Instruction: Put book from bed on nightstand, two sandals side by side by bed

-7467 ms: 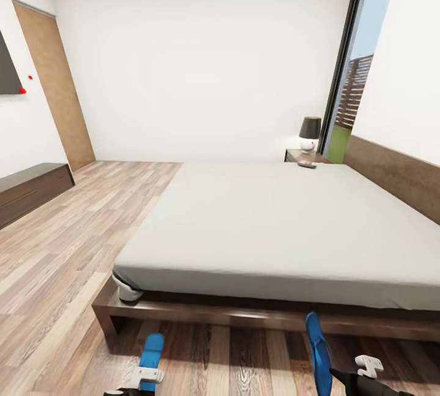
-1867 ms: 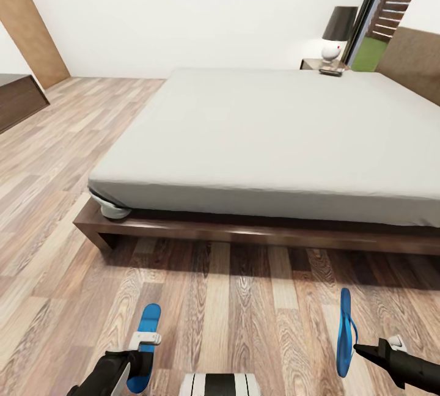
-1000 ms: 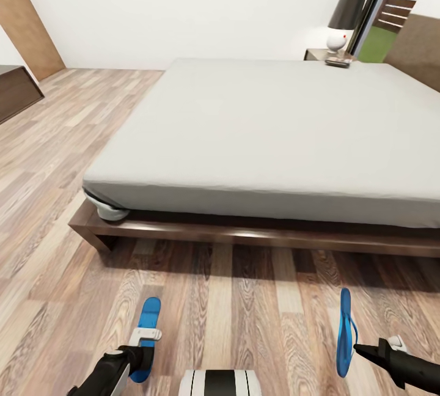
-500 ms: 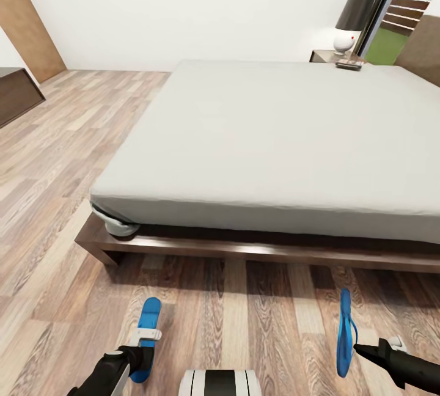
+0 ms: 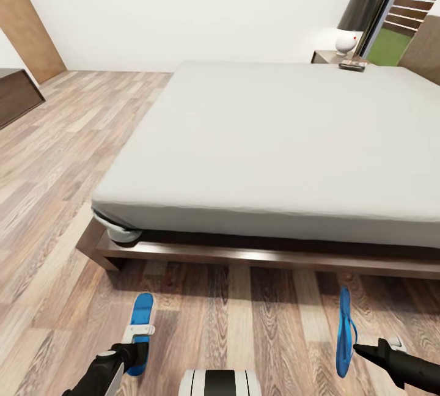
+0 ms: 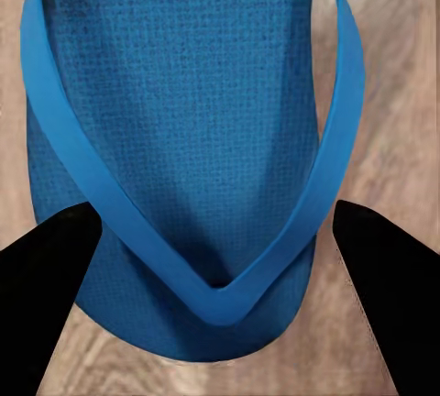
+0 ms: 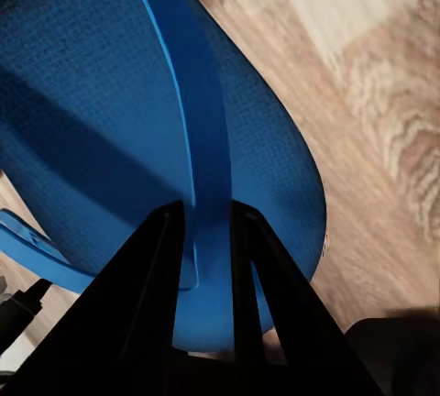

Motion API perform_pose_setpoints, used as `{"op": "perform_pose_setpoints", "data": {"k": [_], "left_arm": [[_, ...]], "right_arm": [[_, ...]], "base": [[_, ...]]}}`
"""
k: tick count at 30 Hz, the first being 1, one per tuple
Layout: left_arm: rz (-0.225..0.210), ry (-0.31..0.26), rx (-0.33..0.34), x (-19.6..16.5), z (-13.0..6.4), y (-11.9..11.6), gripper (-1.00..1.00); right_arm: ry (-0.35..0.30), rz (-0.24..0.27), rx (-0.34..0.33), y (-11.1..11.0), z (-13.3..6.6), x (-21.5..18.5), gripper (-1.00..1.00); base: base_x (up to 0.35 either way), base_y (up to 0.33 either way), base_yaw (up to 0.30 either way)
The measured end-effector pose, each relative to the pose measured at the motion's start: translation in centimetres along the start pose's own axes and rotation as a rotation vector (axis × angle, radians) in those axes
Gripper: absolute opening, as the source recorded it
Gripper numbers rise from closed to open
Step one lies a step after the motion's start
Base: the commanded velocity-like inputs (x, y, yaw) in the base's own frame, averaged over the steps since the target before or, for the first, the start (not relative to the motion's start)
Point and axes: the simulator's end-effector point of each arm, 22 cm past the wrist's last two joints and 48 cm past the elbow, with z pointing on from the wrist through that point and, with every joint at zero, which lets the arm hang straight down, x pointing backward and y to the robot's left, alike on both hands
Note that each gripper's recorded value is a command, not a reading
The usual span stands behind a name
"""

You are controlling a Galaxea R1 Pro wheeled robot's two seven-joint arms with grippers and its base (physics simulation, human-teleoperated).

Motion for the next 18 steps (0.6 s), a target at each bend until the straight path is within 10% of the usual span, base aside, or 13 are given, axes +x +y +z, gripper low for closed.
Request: {"op": "perform_pose_setpoints", "data": {"k": [18], "left_arm": [[-0.004, -0.004, 0.000, -0.06, 0.02, 0.09, -1.00]], "right_arm": [[0.000, 0.001, -0.001, 0.00, 0.01, 0.00, -1.00]], "base": [[0.091, 0.000, 0.000]]}}
